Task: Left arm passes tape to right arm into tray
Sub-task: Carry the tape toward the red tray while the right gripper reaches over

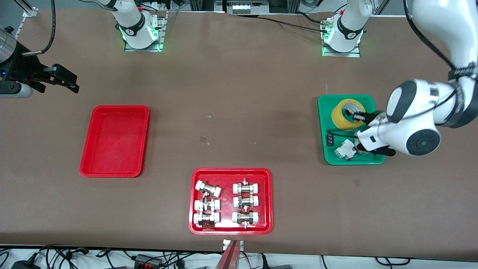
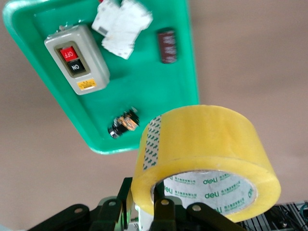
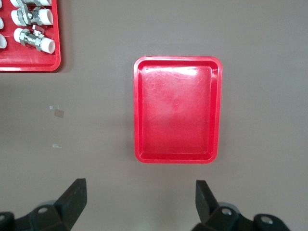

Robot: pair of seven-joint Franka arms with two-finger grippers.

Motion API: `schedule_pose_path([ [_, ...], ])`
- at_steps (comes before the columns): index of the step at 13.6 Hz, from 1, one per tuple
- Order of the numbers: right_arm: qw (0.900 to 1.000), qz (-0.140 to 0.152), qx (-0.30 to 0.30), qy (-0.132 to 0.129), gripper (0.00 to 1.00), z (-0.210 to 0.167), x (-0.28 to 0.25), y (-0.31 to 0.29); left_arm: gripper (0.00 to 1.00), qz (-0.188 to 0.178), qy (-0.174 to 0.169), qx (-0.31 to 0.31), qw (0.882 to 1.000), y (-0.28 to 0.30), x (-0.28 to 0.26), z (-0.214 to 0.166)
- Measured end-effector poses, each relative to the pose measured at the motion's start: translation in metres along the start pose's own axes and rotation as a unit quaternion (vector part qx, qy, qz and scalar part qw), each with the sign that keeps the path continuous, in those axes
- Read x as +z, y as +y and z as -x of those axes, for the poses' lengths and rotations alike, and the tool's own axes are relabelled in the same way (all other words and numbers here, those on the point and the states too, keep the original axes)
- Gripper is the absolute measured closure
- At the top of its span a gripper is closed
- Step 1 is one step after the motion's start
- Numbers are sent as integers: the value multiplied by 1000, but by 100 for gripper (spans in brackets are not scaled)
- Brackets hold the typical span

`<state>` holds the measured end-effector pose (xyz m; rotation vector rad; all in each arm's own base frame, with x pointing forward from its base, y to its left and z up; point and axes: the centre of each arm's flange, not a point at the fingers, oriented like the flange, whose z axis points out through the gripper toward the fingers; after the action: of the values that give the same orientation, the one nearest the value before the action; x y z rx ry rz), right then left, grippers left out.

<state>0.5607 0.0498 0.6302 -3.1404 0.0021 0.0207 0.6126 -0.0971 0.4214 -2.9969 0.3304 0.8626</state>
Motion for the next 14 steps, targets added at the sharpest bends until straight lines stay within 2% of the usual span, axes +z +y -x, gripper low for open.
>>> schedule_pose_path([
  [3, 1000, 0, 1, 0, 0, 0, 0, 1, 79, 60, 69, 37, 995, 39, -71, 40],
  [4, 1000, 0, 0, -1, 0, 0, 0, 0, 79, 66, 89, 46, 993, 56, -81, 44],
  [6, 1000, 1, 0, -7, 0, -1, 4, 0, 79, 71, 116, 47, 990, 106, -80, 31],
  [7, 1000, 1, 0, -14, 0, -1, 8, 0, 79, 89, 122, 42, 988, 139, -72, 19],
  [9, 999, 4, 0, -44, 0, 0, 21, 0, 79, 161, 126, 12, 979, 205, -48, -13],
  [11, 997, 3, 0, -72, 0, 1, 34, 1, 79, 207, 137, -37, 968, 253, -23, -45],
  [12, 997, -10, -8, -80, 0, 2, 38, -2, 79, 228, 135, -71, 962, 275, -12, -55],
  [14, 993, -69, -37, -91, 0, 0, 45, -9, 79, 271, 127, -129, 946, 312, 3, -64],
])
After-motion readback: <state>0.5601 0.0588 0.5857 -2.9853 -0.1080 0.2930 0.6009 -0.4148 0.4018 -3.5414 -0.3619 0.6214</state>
